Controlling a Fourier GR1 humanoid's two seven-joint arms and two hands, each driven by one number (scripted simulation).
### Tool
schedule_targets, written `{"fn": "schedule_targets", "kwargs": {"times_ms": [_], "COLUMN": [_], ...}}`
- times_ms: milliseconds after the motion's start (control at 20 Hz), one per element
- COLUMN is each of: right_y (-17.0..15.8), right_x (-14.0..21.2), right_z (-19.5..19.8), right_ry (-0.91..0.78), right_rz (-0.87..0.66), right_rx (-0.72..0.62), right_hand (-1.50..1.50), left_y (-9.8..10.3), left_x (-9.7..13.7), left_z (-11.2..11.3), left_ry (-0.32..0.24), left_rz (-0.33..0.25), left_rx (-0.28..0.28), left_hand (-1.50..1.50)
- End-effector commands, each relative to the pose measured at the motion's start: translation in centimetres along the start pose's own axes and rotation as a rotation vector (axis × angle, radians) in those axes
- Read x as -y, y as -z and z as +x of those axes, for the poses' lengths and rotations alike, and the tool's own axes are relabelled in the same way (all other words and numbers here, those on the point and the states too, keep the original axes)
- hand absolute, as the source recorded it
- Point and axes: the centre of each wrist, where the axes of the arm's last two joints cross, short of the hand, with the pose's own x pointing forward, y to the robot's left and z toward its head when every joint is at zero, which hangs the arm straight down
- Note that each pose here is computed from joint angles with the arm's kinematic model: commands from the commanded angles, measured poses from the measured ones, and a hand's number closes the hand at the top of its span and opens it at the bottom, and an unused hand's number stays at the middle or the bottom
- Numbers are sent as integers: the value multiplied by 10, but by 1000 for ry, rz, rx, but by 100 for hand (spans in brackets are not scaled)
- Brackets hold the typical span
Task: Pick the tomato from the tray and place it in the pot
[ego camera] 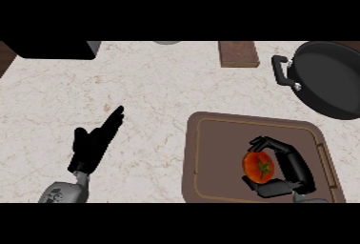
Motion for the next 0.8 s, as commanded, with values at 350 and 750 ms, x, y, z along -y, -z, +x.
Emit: {"fn": "schedule_targets", "kwargs": {"times_ms": [350,750], "right_y": [-38,-46], "right_x": [217,292], "right_z": [64,127], "right_ry": [-105,-196], "right_rz": [99,27], "right_rx": [-66,3], "right_hand": [150,150], "left_y": [2,5], "left_x": [5,9], "left_z": [3,9], "left_ry": [-11,3], "left_rz": [-39,-52], "left_rx": [18,36], "left_hand": [0,0]}}
